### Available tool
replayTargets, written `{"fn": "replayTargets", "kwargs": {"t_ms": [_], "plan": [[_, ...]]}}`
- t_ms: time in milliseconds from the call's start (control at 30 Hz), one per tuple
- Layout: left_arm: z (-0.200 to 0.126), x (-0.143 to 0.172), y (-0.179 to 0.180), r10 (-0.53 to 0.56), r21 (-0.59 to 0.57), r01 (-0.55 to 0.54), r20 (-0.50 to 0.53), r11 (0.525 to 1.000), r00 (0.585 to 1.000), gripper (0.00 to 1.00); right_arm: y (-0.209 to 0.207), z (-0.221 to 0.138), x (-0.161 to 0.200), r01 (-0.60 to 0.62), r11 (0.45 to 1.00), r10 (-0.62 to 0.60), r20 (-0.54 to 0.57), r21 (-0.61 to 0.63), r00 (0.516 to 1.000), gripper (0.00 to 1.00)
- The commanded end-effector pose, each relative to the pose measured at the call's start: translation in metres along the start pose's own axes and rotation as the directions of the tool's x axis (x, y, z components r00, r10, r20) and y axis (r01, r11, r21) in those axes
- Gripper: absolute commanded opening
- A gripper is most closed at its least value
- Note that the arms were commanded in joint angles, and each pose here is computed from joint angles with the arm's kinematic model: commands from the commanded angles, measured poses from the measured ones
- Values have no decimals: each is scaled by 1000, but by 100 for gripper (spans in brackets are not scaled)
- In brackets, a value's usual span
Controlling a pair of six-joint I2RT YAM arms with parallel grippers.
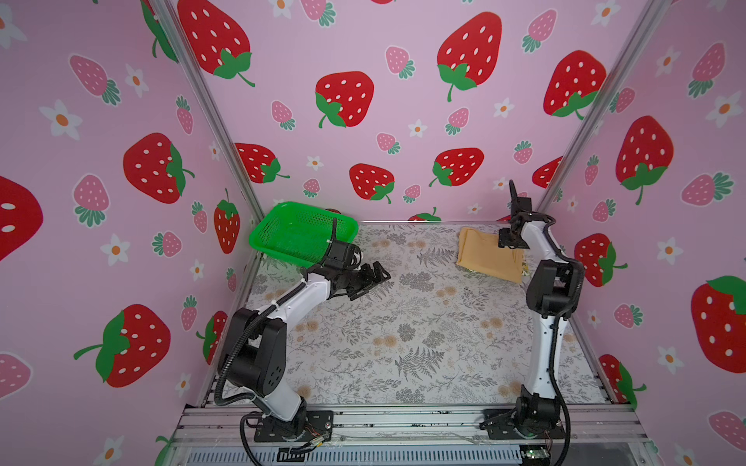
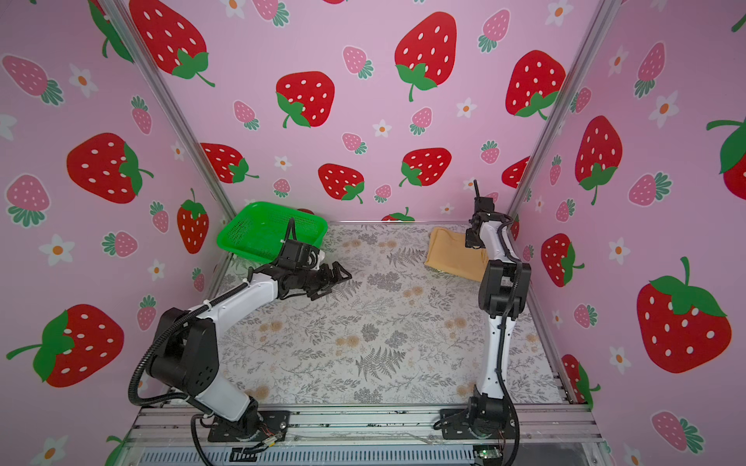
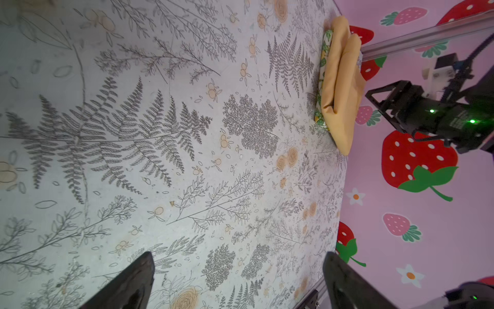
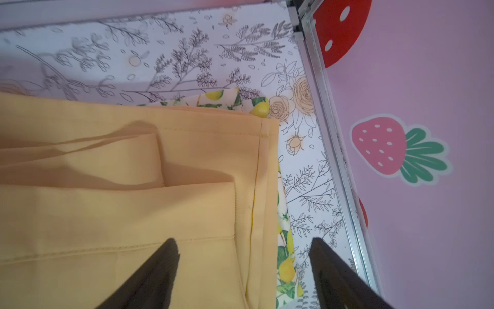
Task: Fold and stack skirts
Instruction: Place the skirt on the skirt, then reset both arms
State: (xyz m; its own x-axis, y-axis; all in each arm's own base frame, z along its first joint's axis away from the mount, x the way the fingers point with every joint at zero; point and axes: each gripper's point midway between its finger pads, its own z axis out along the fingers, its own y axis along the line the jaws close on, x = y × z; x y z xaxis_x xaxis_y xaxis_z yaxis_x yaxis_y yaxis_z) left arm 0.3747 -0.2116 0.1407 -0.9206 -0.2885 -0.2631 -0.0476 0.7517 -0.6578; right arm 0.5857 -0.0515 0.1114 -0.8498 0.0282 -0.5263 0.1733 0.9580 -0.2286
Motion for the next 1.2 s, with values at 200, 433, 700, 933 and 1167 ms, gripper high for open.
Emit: {"fn": "replayTargets", "kwargs": {"t_ms": [200, 433, 700, 933, 1167], "plan": [[-52, -27, 44, 168, -392, -116, 101, 913, 981, 99, 18, -110, -42, -65, 978, 109, 220, -198, 969, 100], [-79, -33, 80, 143, -504, -62, 124, 861, 982, 99, 60, -173, -11, -31, 941, 159, 361, -337, 919, 100], [-106, -42, 142, 56, -540, 103, 269, 835, 962, 99, 80, -211, 58, 35, 899, 201, 482, -437, 853, 100], [-123, -46, 195, 70, -610, 187, 373, 770, 925, 99, 66, -185, 107, -38, 920, 222, 442, -389, 869, 100], [-126, -61, 233, 104, -630, 222, 438, 744, 893, 99, 50, -164, 134, -27, 961, 160, 473, -276, 866, 100]]}}
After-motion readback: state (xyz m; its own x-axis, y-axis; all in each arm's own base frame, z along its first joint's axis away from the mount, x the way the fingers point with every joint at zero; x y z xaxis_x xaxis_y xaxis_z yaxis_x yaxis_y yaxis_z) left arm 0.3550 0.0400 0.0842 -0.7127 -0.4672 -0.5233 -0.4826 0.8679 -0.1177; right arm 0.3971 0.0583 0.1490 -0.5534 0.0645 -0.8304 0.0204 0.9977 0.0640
